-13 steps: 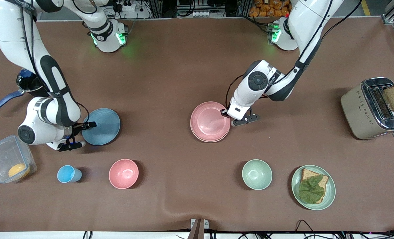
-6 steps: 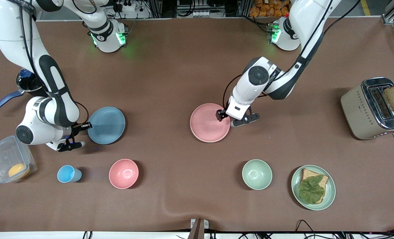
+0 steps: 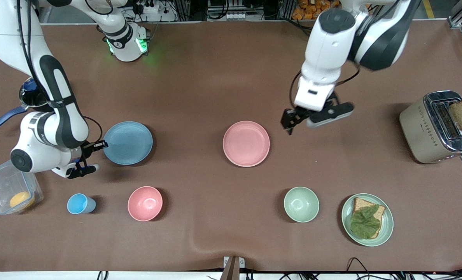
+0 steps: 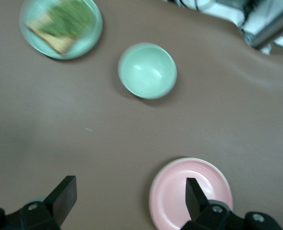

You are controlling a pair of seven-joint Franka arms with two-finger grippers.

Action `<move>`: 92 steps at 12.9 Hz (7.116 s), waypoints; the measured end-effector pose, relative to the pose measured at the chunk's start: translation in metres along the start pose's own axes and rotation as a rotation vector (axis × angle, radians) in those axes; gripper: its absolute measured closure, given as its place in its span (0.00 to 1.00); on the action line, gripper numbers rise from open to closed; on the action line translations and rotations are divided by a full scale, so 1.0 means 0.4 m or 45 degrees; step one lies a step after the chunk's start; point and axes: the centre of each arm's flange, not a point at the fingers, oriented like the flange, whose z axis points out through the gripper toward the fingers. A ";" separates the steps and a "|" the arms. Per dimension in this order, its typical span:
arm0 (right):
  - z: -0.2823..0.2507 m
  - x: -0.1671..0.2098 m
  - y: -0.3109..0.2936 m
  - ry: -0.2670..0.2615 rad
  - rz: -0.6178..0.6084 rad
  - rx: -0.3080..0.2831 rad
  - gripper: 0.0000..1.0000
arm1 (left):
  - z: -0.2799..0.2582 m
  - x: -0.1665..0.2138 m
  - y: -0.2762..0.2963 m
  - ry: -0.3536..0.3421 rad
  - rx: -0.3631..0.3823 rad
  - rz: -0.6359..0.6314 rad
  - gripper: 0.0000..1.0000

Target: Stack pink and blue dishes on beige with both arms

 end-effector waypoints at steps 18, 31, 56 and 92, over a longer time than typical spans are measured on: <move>0.008 0.072 -0.978 0.149 0.372 0.150 0.96 | -0.223 0.424 -0.513 -0.226 -0.039 0.219 0.00; 0.224 0.129 -1.182 0.340 0.241 0.102 0.96 | -0.236 0.400 -0.520 -0.274 -0.019 0.205 0.00; -0.097 0.091 -0.844 0.354 0.114 -0.032 0.00 | -0.178 0.372 -0.533 -0.432 0.045 0.334 0.00; -0.678 -0.535 -0.292 0.339 0.221 -0.205 0.00 | -0.203 0.383 -0.544 -0.405 0.034 0.351 0.00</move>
